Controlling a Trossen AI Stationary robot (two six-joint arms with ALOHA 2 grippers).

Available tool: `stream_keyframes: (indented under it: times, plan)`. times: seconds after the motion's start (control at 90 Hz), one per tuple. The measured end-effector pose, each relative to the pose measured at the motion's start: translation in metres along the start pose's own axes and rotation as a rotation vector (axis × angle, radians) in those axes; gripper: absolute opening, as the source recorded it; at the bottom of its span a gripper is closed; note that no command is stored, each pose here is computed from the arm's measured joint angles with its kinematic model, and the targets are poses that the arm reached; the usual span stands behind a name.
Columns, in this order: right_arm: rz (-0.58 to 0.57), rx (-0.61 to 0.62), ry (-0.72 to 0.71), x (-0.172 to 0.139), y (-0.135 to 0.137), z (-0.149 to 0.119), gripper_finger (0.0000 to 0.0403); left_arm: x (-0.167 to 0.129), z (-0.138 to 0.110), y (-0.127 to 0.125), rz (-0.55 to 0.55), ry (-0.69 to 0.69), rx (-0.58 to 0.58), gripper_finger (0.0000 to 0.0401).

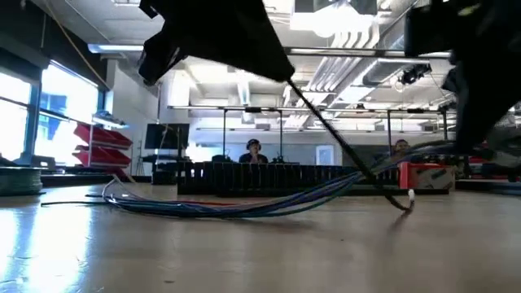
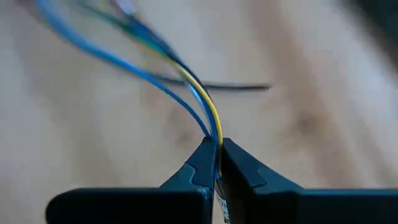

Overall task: Ziptie cables
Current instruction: Wrap the cables using a black zip tie

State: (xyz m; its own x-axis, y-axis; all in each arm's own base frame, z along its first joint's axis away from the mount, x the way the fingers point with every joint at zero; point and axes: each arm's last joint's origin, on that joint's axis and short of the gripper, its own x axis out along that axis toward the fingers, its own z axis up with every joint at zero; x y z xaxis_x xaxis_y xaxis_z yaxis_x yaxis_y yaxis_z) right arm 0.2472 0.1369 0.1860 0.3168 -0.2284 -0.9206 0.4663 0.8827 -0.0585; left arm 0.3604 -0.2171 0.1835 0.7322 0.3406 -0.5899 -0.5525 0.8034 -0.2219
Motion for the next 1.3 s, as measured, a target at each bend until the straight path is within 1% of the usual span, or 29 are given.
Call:
stream_keyframes:
  times: [0.189,0.289,0.378,0.489,0.567,0.678,0.844,1.044,1.2,1.3]
  plan:
    - [-0.103,0.047,-0.123,0.006,-0.02,0.037,0.0,0.009,0.001,-0.009,0.069,0.033,0.077,0.0]
    - [-0.16,0.052,-0.188,0.004,-0.027,0.054,0.0,0.012,-0.001,-0.009,0.118,0.053,0.125,0.0]
    - [-0.152,0.028,-0.211,-0.003,-0.028,0.068,0.0,0.011,0.001,-0.005,0.17,0.073,0.159,0.0]
    - [-0.109,-0.015,-0.208,-0.01,-0.022,0.07,0.0,0.009,0.002,0.003,0.25,0.067,0.187,0.0]
    - [-0.103,-0.025,-0.205,-0.012,-0.019,0.066,0.0,0.01,0.002,0.006,0.272,0.07,0.201,0.0]
    - [-0.095,0.003,-0.208,-0.012,-0.013,0.058,0.0,0.011,0.004,0.007,0.274,0.073,0.196,0.0]
    - [-0.102,0.038,-0.201,-0.008,-0.003,0.036,0.0,0.01,0.003,0.007,0.272,0.073,0.196,0.0]
    - [-0.066,0.107,-0.215,-0.011,0.01,0.007,0.0,0.01,0.003,0.007,0.271,0.076,0.188,0.0]
    - [-0.043,0.141,-0.168,-0.007,0.014,-0.019,0.0,0.011,0.002,0.007,0.272,0.076,0.18,0.0]
    - [-0.015,0.137,-0.117,0.001,0.013,-0.035,0.0,0.011,0.001,0.007,0.271,0.083,0.174,0.0]
